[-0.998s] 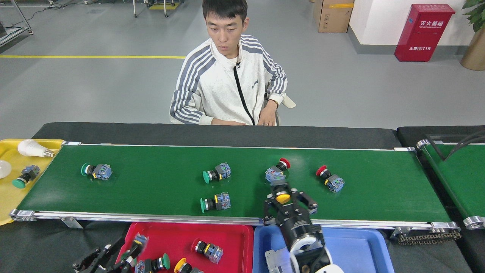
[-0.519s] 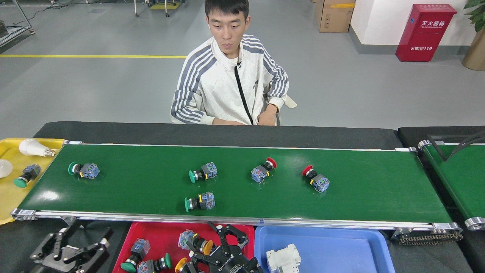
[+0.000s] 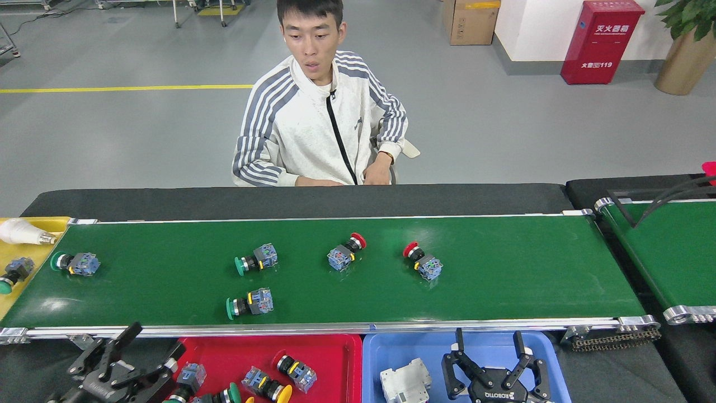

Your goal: Pick switch part from conveyor to tray

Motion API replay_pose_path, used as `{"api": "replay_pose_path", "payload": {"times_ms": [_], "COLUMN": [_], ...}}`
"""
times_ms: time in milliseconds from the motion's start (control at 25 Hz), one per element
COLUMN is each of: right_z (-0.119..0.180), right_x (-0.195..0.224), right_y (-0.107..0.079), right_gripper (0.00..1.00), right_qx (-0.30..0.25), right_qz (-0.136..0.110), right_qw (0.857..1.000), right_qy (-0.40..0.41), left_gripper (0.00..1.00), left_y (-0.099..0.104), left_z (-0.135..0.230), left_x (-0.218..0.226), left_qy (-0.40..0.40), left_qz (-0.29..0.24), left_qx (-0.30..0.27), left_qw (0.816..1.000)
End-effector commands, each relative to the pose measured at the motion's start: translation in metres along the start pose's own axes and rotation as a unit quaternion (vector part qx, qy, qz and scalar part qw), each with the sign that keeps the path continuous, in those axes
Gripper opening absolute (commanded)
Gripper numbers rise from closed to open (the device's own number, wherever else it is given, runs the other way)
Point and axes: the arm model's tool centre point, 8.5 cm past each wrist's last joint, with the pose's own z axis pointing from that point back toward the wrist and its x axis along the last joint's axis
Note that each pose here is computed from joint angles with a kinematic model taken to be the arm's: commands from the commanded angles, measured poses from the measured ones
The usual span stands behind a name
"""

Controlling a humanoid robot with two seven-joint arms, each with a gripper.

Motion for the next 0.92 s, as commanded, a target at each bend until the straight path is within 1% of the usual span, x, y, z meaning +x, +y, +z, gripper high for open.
{"api": "replay_pose_path", "payload": {"times_ms": [0, 40, 120, 200, 240, 320, 399, 519, 559, 599, 679, 719, 759, 799, 839, 879], "right_z": [-0.028, -0.043, -0.079, -0.109, -0.117, -0.128, -0.132, -0.138, -0.138, -0.139, -0.144, -0.146, -0.148, -0.151, -0.153, -0.154], "right_x": [0.005, 0.009, 0.025, 0.044, 0.053, 0.073, 0.089, 0.114, 0.118, 0.126, 0.138, 0.139, 0.143, 0.144, 0.144, 0.144], "right_y": [-0.019, -0.023, -0.025, -0.026, -0.024, -0.021, -0.020, -0.018, -0.017, -0.016, -0.017, -0.012, -0.009, -0.007, -0.006, -0.005], "right_gripper": [1.00, 1.00, 1.00, 1.00, 1.00, 1.00, 1.00, 1.00, 1.00, 1.00, 1.00, 1.00, 1.00, 1.00, 0.97, 0.88], "right_qx": [-0.032, -0.033, -0.006, 0.035, 0.054, 0.081, 0.094, 0.112, 0.115, 0.119, 0.127, 0.140, 0.148, 0.155, 0.159, 0.164], "right_qz": [0.002, 0.006, 0.020, 0.029, 0.029, 0.030, 0.026, 0.038, 0.040, 0.037, 0.037, 0.041, 0.042, 0.045, 0.043, 0.032], "right_qw": [0.999, 0.999, 0.998, 0.991, 0.986, 0.975, 0.969, 0.959, 0.957, 0.956, 0.953, 0.951, 0.949, 0.949, 0.949, 0.949], "right_qy": [-0.009, -0.017, -0.056, -0.125, -0.152, -0.203, -0.226, -0.259, -0.263, -0.267, -0.273, -0.273, -0.274, -0.271, -0.269, -0.269], "left_gripper": [0.99, 0.99, 0.99, 0.99, 0.99, 0.99, 0.99, 0.99, 0.99, 0.99, 0.95, 0.91, 0.79, 0.54, 0.32, 0.21], "left_y": [0.005, 0.004, -0.004, -0.010, -0.011, -0.014, -0.016, -0.024, -0.024, -0.026, -0.029, -0.031, -0.031, -0.032, -0.034, -0.039], "left_z": [-0.019, -0.026, -0.032, -0.035, -0.037, -0.043, -0.051, -0.060, -0.061, -0.062, -0.063, -0.064, -0.067, -0.069, -0.070, -0.070], "left_x": [0.000, 0.001, 0.001, 0.000, 0.001, -0.001, -0.005, -0.016, -0.019, -0.022, -0.024, -0.023, -0.020, -0.017, -0.015, -0.015], "left_qy": [-0.018, -0.024, -0.030, -0.032, -0.033, -0.030, -0.028, -0.020, -0.018, -0.016, -0.015, -0.017, -0.022, -0.027, -0.029, -0.028], "left_qz": [-0.016, -0.016, -0.008, -0.003, -0.001, 0.004, 0.009, 0.023, 0.025, 0.029, 0.032, 0.033, 0.031, 0.031, 0.034, 0.042], "left_qx": [-0.005, -0.009, -0.022, -0.029, -0.031, -0.036, -0.041, -0.055, -0.057, -0.061, -0.066, -0.068, -0.069, -0.071, -0.072, -0.078], "left_qw": [1.000, 1.000, 0.999, 0.999, 0.999, 0.999, 0.999, 0.998, 0.998, 0.998, 0.997, 0.997, 0.997, 0.997, 0.996, 0.996]}}
